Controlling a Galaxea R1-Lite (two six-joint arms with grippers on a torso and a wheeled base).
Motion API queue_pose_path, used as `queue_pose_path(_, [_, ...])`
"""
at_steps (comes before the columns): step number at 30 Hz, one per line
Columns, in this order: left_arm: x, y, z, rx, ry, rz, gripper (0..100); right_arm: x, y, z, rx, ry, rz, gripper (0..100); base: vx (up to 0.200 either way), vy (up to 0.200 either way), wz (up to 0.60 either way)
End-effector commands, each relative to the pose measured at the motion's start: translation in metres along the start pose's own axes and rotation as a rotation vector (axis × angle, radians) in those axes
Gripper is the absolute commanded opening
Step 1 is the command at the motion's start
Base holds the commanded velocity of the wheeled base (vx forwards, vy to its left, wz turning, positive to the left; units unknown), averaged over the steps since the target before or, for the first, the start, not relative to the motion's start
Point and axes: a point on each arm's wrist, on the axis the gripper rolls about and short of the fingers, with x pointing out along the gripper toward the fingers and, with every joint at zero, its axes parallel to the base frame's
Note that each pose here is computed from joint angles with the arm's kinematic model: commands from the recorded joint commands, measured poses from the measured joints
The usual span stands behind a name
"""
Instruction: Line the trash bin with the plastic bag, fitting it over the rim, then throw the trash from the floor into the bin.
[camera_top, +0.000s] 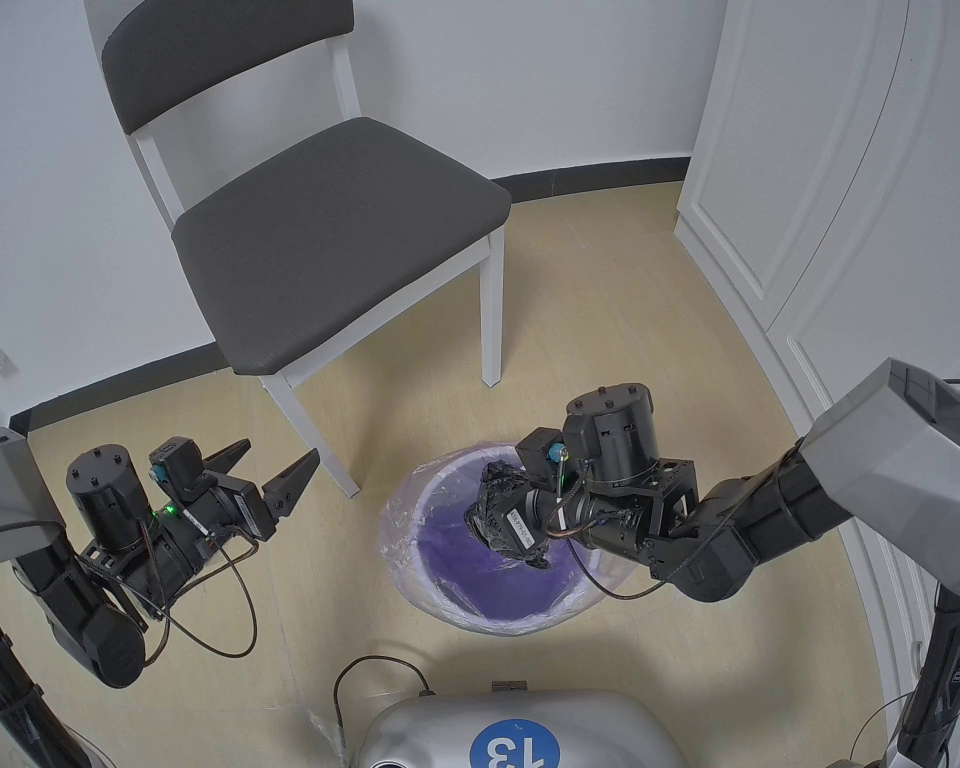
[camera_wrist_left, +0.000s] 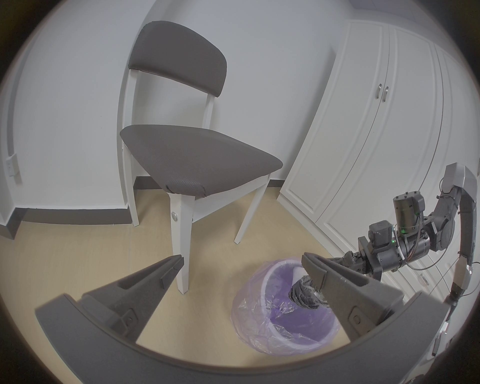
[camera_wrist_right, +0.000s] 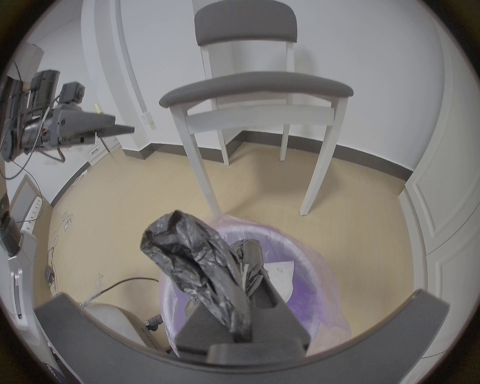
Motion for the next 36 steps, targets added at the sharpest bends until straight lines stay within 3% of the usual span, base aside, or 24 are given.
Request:
queue_pose_path(1, [-0.001, 0.0, 0.002, 0.003, -0.017, -0.001, 100, -0.002, -0.001, 0.003, 0.0, -0.007, 0.0, 0, 0.0, 0.0, 0.0])
queue_pose_path(4, [0.0, 0.0, 0.003, 0.004, -0.02, -0.002, 100, -0.002, -0.001, 0.002, -0.002, 0.0, -0.001, 0, 0.0, 0.0, 0.0])
queue_pose_path(5, [0.0, 0.0, 0.003, 0.004, -0.02, -0.002, 100, -0.002, -0.001, 0.001, -0.002, 0.004, 0.0, 100, 0.0, 0.0, 0.0])
queue_pose_path(20, [0.0, -0.001, -0.001, -0.001, -0.005, -0.004, 100, -0.004, -0.002, 0.002, -0.002, 0.004, -0.009, 100, 0.0, 0.0, 0.0])
queue_pose_path(27, [0.005, -0.003, -0.014, -0.007, 0.047, -0.015, 100, -0.022, -0.017, 0.002, 0.012, 0.023, -0.048, 100, 0.0, 0.0, 0.0])
queue_pose_path(36, [0.03, -0.003, -0.06, -0.06, 0.202, -0.013, 100, -0.074, -0.062, -0.013, 0.078, 0.24, -0.167, 100, 0.0, 0.0, 0.0])
